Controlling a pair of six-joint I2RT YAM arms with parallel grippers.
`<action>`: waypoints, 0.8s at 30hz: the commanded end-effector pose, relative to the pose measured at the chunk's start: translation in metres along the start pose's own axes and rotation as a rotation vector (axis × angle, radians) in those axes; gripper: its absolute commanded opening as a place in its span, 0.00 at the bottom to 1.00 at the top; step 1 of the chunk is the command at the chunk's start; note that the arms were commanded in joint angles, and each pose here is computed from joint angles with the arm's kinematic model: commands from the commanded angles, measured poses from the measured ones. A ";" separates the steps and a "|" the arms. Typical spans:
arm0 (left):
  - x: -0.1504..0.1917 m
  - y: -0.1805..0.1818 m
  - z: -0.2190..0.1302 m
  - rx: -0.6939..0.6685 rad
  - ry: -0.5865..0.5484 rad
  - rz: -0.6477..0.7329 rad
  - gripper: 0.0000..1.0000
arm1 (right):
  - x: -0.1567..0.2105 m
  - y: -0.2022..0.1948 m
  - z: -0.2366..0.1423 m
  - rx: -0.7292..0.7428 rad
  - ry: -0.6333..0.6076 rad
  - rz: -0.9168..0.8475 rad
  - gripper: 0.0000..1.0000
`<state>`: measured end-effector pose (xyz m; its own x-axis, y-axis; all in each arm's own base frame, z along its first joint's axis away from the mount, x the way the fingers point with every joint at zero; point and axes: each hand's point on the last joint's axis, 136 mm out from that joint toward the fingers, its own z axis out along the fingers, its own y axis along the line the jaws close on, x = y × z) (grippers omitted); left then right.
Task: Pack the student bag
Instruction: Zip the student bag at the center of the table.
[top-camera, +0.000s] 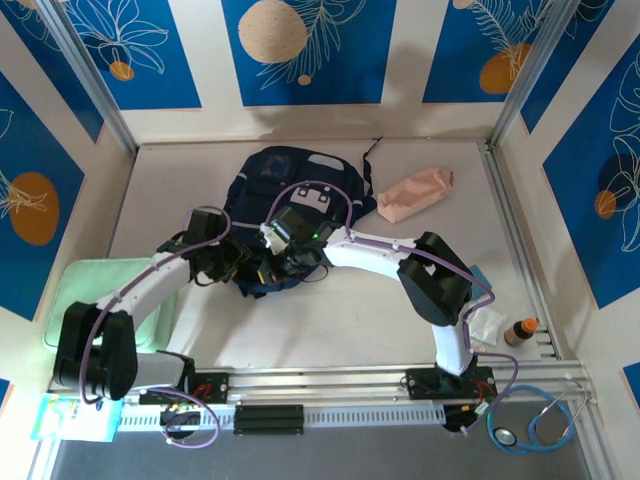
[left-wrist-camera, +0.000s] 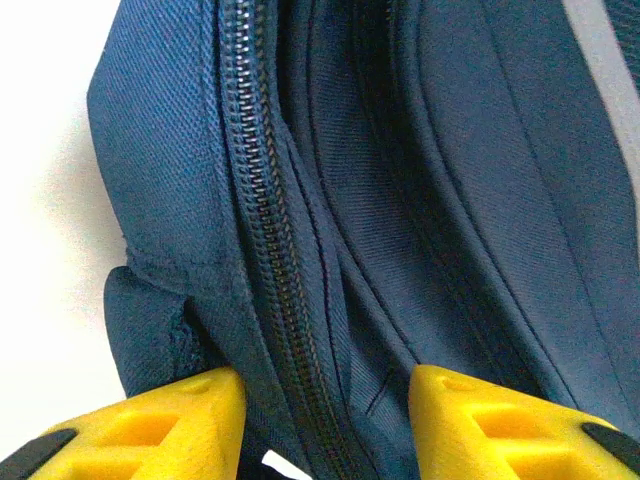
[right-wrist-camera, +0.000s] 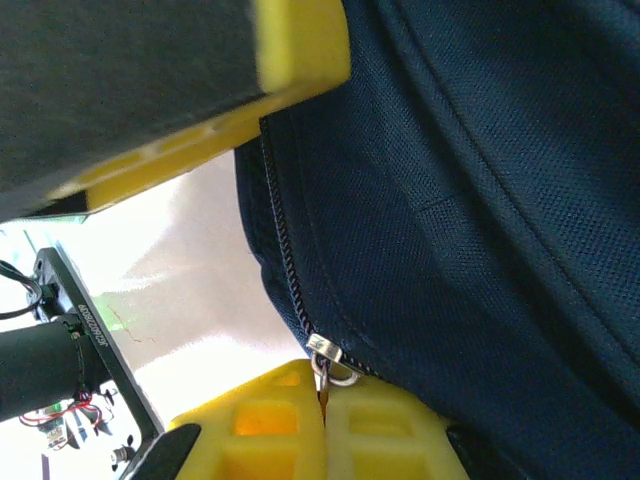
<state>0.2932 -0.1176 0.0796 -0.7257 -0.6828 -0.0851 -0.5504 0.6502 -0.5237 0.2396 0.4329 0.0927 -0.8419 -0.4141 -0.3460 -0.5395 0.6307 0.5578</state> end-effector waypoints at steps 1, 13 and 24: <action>-0.005 0.009 0.009 -0.043 -0.034 -0.033 0.43 | 0.003 0.024 -0.001 -0.075 0.000 -0.041 0.00; -0.014 0.008 0.022 -0.039 -0.065 0.004 0.00 | 0.057 -0.061 -0.016 0.427 -0.005 -0.019 0.00; -0.017 0.011 -0.003 -0.061 -0.105 0.059 0.00 | 0.066 -0.130 -0.058 0.593 -0.088 0.127 0.00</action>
<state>0.2962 -0.1140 0.0694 -0.7258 -0.6760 -0.1273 -0.5440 0.6773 -0.4953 0.2528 0.3229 0.0488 -0.8579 -0.2929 -0.4223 -0.3976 0.8988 0.1844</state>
